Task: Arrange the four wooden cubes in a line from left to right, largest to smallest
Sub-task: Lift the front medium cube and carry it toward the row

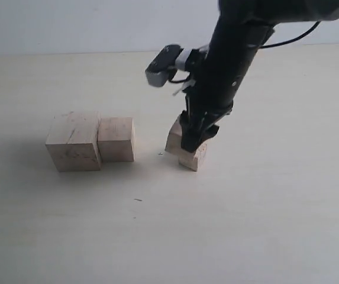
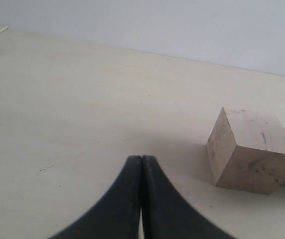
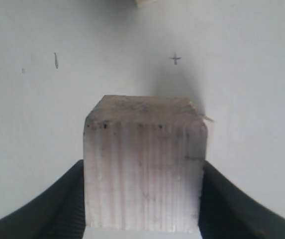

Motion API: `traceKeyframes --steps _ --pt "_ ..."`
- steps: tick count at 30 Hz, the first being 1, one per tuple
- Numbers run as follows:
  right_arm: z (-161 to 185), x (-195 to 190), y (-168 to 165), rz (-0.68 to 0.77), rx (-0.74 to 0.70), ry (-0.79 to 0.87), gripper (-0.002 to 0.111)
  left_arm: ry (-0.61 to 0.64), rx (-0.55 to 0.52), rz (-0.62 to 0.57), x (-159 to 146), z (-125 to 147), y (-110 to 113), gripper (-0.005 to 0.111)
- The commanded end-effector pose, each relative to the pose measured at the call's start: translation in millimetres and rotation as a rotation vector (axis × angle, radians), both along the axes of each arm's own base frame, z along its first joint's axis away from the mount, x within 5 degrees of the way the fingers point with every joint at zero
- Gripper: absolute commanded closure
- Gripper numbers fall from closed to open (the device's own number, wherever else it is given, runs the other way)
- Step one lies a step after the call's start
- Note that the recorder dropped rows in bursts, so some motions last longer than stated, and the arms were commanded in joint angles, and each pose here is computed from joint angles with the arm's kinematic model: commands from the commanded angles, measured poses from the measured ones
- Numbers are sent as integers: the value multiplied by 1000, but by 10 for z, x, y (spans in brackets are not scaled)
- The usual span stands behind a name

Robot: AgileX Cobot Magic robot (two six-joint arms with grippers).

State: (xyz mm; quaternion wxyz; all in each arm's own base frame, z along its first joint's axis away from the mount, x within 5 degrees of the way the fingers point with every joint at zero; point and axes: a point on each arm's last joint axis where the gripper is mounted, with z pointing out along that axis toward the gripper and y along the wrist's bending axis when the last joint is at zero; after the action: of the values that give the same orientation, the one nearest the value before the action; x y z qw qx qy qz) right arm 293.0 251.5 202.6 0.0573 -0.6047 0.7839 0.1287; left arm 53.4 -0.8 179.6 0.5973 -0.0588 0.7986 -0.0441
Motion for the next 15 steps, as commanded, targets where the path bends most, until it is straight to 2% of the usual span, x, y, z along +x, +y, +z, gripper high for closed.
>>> traceKeyframes --steps 1,4,7,11,15 --pt "330 199 -59 33 140 -142 108 -15 -2 -5 -2 13 -3 107" --pt "391 364 29 30 175 -209 108 -15 -2 -5 -2 13 -3 107" --pt "301 464 176 69 182 -182 108 -15 -2 -5 -2 13 -3 107" --pt "60 591 271 142 118 -104 108 -15 -2 -5 -2 13 -3 107" --pt "-15 687 341 245 111 -112 108 -15 -2 -5 -2 13 -3 107"
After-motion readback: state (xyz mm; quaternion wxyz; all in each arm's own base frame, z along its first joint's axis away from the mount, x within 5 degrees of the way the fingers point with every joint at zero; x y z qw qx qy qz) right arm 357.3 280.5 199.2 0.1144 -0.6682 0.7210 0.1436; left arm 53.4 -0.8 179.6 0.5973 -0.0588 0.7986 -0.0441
